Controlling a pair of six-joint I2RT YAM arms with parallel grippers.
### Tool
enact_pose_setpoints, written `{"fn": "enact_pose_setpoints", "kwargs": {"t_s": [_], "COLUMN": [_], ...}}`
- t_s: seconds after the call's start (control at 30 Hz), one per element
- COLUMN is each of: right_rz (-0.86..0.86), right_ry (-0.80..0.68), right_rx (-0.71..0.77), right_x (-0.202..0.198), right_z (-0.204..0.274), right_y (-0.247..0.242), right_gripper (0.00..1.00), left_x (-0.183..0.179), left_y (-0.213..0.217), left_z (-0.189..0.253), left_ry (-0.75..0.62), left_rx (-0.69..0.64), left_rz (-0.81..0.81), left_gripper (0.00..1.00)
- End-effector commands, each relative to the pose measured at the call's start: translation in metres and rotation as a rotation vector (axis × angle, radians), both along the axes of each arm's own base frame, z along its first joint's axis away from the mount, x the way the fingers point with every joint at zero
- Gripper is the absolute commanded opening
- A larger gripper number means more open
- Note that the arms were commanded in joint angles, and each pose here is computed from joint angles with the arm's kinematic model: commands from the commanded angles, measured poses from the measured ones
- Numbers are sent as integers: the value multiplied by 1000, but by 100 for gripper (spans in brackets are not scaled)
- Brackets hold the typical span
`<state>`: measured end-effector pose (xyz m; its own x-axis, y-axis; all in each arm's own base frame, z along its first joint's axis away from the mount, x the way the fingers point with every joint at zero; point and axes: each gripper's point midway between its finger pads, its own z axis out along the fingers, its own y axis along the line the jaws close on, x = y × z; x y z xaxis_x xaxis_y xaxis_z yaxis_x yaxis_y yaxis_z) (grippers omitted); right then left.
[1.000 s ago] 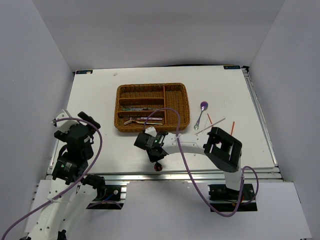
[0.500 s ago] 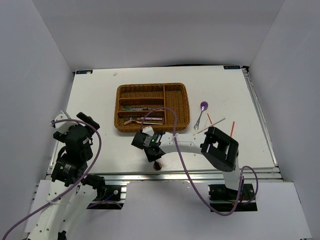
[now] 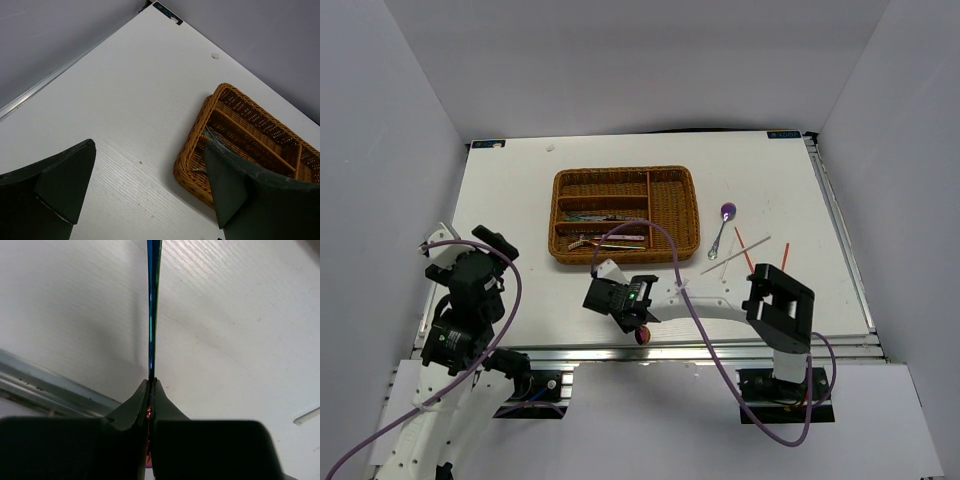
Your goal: Sort the eating utensils into containers
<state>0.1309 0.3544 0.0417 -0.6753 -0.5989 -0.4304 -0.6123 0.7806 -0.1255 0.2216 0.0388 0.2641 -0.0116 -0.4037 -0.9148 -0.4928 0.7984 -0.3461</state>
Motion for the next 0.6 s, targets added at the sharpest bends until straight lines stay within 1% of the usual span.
{"fn": "enact_pose_setpoints", "kwargs": {"t_s": [0.0,0.1,0.2,0.23,0.3,0.33,0.37,0.4,0.43,0.47,0.5,0.53,0.57], "right_rz": [60,129,193,199,276,288,293,341,367,363,407,448,449], "right_ry": [-84,-146,-238,-293,-388,-440,-465,-506,-513,-535,-578,-572,-588], "right_rx": [47,99,106,117,105,150,149,130,148,142,140,138,119], "right_x": [5,9,20,29,44,54,69,81,89,108,121,128,147], "right_z": [30,47,69,80,98,111,116,126,131,139,158,158,163], "right_y": [5,15,19,24,28,38,37,39,46,43,50,57,54], "right_gripper": [0,0,0,0,0,0,0,0,0,0,0,0,0], "left_x": [-1,-2,-6,-7,-10,-11,-11,-11,-11,-11,-9,-9,-8], "left_y": [-1,1,4,5,7,6,6,6,6,6,5,4,3], "left_z": [-3,-2,1,2,6,7,7,8,7,7,6,6,6], "left_ry": [7,6,-9,-13,-38,-46,-49,-54,-50,-48,-40,-38,-39], "left_rx": [1,0,-6,-8,-13,-15,-16,-16,-16,-15,-14,-12,-12], "left_rz": [-4,7,23,24,28,24,23,21,19,18,13,10,5], "left_gripper": [98,98,98,98,98,98,98,98,98,98,98,98,98]}}
